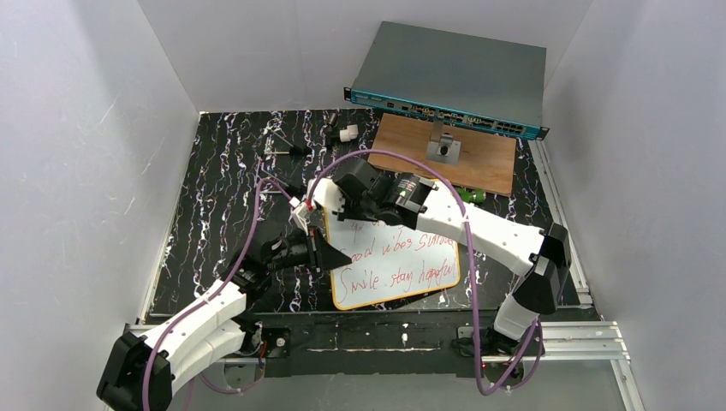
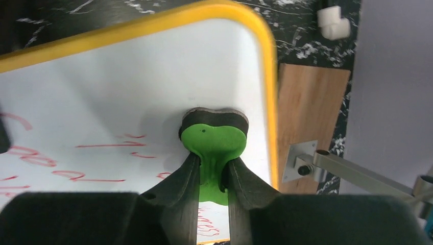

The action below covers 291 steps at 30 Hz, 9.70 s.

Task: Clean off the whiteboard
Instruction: Erase the whiteboard at the center of the board.

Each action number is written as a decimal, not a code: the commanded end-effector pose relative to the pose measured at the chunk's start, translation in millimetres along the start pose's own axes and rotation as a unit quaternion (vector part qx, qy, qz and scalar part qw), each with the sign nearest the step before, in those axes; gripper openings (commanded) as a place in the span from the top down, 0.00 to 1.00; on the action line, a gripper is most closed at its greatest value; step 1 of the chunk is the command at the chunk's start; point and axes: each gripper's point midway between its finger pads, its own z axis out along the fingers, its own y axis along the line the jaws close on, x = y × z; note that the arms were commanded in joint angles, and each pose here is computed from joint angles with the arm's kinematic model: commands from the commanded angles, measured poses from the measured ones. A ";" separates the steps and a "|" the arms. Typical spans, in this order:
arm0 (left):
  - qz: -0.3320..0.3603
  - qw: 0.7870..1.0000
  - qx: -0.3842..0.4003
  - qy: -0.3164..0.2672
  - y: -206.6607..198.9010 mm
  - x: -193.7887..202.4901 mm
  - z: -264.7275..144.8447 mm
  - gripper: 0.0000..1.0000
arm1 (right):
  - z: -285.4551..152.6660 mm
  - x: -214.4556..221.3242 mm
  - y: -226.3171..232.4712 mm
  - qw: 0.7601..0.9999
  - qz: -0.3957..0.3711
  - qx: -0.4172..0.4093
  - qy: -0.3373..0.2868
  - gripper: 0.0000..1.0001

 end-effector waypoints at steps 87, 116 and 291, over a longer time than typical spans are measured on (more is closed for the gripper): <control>0.105 0.989 0.085 -0.052 -48.2 -27.6 -8.5 1.00 | -6.2 17.2 98.3 0.989 -0.081 -0.125 0.004 0.99; 0.106 0.990 0.082 -0.052 -47.7 -27.3 -9.3 1.00 | -4.8 12.9 81.1 0.990 -0.049 -0.130 0.000 0.99; 0.105 0.989 0.075 -0.078 -41.2 -32.7 -6.7 1.00 | -13.1 64.6 68.1 0.970 0.085 -0.226 -0.009 0.99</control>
